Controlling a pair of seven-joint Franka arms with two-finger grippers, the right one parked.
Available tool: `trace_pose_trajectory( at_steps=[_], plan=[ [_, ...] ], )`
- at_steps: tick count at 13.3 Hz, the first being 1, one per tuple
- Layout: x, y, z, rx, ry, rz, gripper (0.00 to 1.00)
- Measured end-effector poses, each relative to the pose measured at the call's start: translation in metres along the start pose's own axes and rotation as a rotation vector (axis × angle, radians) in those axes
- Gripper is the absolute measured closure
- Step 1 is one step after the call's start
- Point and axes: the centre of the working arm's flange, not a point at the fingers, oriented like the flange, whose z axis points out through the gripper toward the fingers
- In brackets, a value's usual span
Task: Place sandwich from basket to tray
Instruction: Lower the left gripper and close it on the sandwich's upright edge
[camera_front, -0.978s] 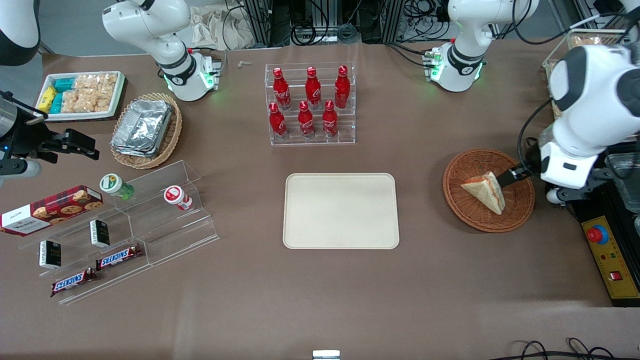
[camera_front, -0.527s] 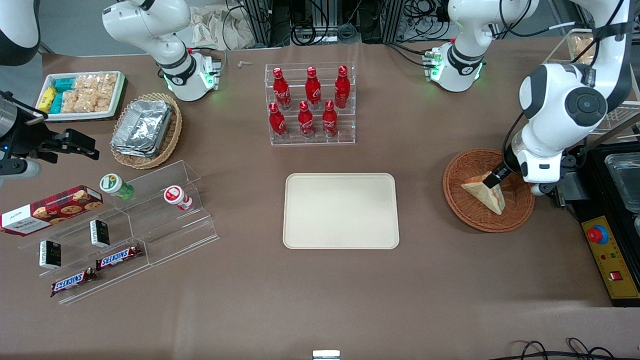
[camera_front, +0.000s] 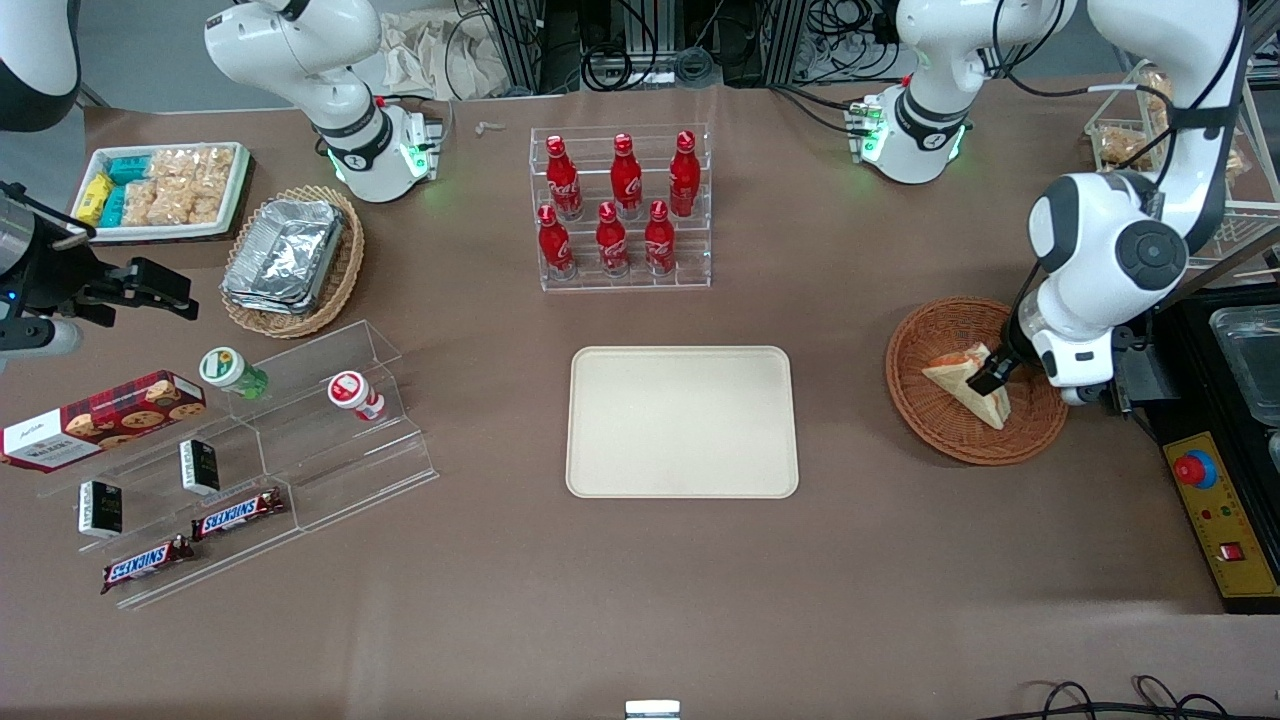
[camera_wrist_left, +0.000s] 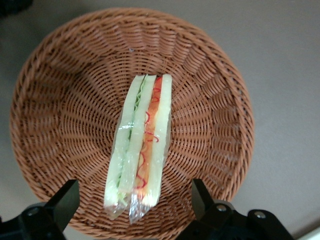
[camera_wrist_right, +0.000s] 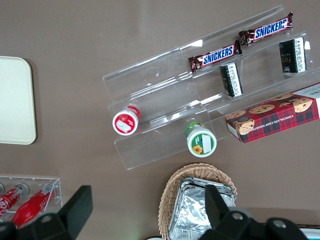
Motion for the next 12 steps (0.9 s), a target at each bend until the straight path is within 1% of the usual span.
trace_pose_trajectory(
  at_steps=[6,9,12],
  plan=[
    [0.001,0.0,0.023,0.004,-0.009,-0.036,0.0],
    [0.012,-0.012,0.033,0.005,-0.008,-0.069,0.0],
    [0.015,-0.013,0.044,-0.002,-0.004,-0.075,0.0]
  ],
)
